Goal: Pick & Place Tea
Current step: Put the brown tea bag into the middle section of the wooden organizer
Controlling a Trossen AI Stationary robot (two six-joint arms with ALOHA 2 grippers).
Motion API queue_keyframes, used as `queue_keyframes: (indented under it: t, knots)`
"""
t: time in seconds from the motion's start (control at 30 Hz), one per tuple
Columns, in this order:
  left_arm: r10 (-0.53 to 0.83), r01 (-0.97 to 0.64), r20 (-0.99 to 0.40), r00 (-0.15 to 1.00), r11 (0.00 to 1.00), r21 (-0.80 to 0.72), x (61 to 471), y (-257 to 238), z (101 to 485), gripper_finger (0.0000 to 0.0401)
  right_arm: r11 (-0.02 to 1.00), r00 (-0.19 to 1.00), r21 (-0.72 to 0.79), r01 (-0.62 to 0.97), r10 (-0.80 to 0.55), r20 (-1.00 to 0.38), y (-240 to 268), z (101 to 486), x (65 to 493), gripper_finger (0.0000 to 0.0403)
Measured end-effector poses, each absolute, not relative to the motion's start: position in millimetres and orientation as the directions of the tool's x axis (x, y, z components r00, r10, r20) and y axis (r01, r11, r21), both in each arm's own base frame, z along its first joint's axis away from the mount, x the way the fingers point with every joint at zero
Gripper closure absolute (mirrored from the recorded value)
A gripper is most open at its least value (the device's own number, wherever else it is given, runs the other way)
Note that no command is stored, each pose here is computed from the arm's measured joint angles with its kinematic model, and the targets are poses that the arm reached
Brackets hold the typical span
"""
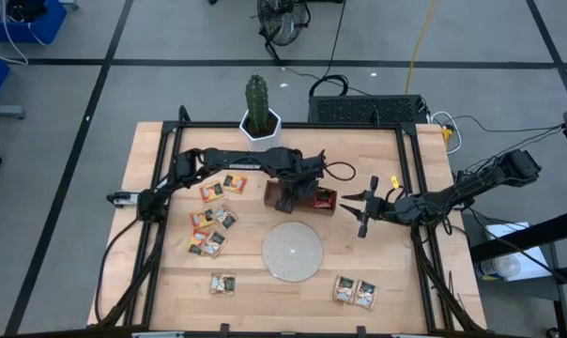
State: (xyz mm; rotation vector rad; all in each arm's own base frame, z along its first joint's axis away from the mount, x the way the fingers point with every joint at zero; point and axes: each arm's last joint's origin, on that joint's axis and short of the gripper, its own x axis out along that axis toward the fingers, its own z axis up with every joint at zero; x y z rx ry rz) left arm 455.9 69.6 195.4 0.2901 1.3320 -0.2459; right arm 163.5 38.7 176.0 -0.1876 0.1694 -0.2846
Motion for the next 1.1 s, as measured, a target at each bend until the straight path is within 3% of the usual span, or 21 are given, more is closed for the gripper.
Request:
queue_keyframes:
  t: [0.53, 0.9, 1.1]
  knots:
    - [0.097, 0.241, -0.971, 0.217, 0.959, 0.150, 456, 73, 197, 0.0378, 0.943, 0.946, -0.206, 0.262, -0.293, -0.139, 39, 176, 164, 0.0312]
    - [0.199, 0.177, -0.944, 0.261, 0.952, 0.250, 458, 76, 208, 0.0301, 0.944, 0.945, -0.201, 0.262, -0.293, -0.146, 39, 175, 163, 0.0312]
    - [0.324, 0.136, -0.915, 0.240, 0.922, 0.362, 457, 80, 210, 0.0266, 0.944, 0.944, -0.204, 0.261, -0.293, -0.150, 39, 175, 163, 0.0312]
